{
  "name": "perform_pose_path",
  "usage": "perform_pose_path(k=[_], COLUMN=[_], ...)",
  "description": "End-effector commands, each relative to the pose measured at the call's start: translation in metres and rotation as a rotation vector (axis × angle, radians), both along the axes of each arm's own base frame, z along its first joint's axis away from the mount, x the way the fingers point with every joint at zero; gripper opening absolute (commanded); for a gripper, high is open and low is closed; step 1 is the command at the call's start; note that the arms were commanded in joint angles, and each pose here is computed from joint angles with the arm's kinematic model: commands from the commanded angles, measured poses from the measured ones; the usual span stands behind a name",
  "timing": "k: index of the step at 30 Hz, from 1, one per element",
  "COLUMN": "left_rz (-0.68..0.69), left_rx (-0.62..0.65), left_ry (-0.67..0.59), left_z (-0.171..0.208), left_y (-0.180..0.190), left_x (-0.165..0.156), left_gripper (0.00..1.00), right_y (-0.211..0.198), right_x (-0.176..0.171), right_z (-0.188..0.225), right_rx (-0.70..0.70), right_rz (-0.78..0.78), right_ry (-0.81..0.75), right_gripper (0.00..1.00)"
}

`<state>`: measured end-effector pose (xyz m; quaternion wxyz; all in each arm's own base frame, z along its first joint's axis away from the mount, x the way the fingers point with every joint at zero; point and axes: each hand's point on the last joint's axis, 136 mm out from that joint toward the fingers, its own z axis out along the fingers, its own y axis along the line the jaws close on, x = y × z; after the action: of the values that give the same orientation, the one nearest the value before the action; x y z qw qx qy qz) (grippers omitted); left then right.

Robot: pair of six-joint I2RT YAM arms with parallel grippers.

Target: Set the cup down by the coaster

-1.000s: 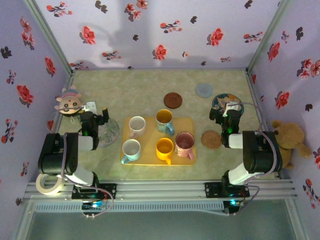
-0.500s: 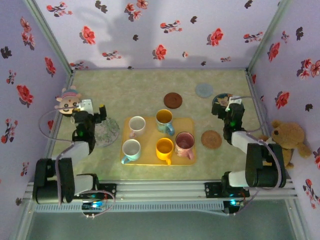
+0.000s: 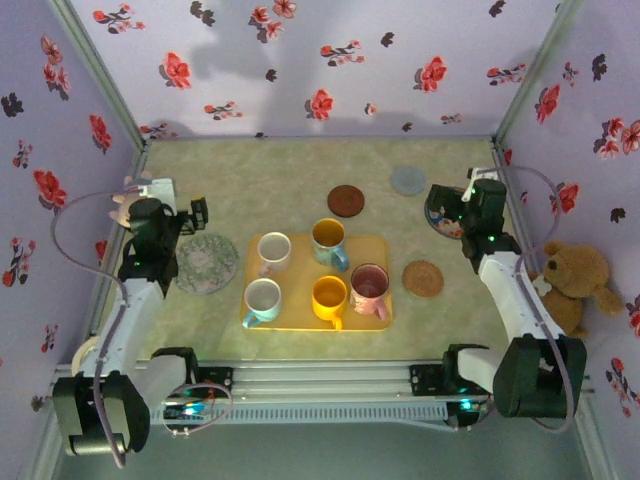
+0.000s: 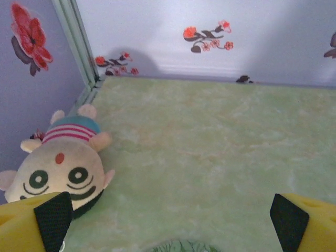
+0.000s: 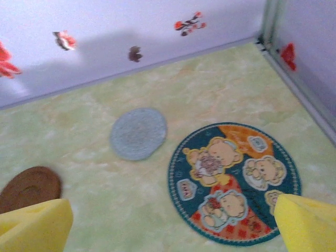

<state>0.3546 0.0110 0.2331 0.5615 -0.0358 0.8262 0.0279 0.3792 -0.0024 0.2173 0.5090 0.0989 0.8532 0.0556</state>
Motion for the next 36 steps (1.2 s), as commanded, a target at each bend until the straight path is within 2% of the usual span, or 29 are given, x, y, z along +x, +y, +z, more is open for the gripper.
perform_pose_path(k=[1,5,13,19,25,30,36], left_rz=[-0.008,0.043,0.038,0.053,0.032,0.014,0.041], left_rx=[-0.071,-0.130,-0.253,-0.305,-0.407,-0.371,-0.239], left_ry=[0.157,0.253,0.422,0.541,0.663,0.788,0.936], left_z=[-0.013,-0.016,-0.030,-0.049,-0.070,-0.088,-0.118], left_y=[-0.007,-0.005,-0.019,-0.027,-0.046,-0.059,-0.062], left_x=[-0.017,-0.020,-0.026,-0.037,-0.032,-0.027,-0.024], left_gripper=[1.00,1.00,1.00,1.00,0.97,0.96,0.95], right_y=[0.027,0.049,0.088,0.113,0.122,0.136,0.147], right_x=[-0.020,-0.028,-0.045,-0.051,-0.054,-0.054,-0.042], right_z=[-0.001,0.013,0.036,0.031,0.021,0.019,0.020], right_rx=[0.086,0.118,0.127,0.175,0.179,0.214,0.228], right_rz=[0.112,0.205,0.359,0.423,0.448,0.494,0.533], right_ry=[0.110,0.133,0.177,0.223,0.293,0.326,0.347], right_gripper=[0.99,0.99,1.00,1.00,1.00,1.00,1.00])
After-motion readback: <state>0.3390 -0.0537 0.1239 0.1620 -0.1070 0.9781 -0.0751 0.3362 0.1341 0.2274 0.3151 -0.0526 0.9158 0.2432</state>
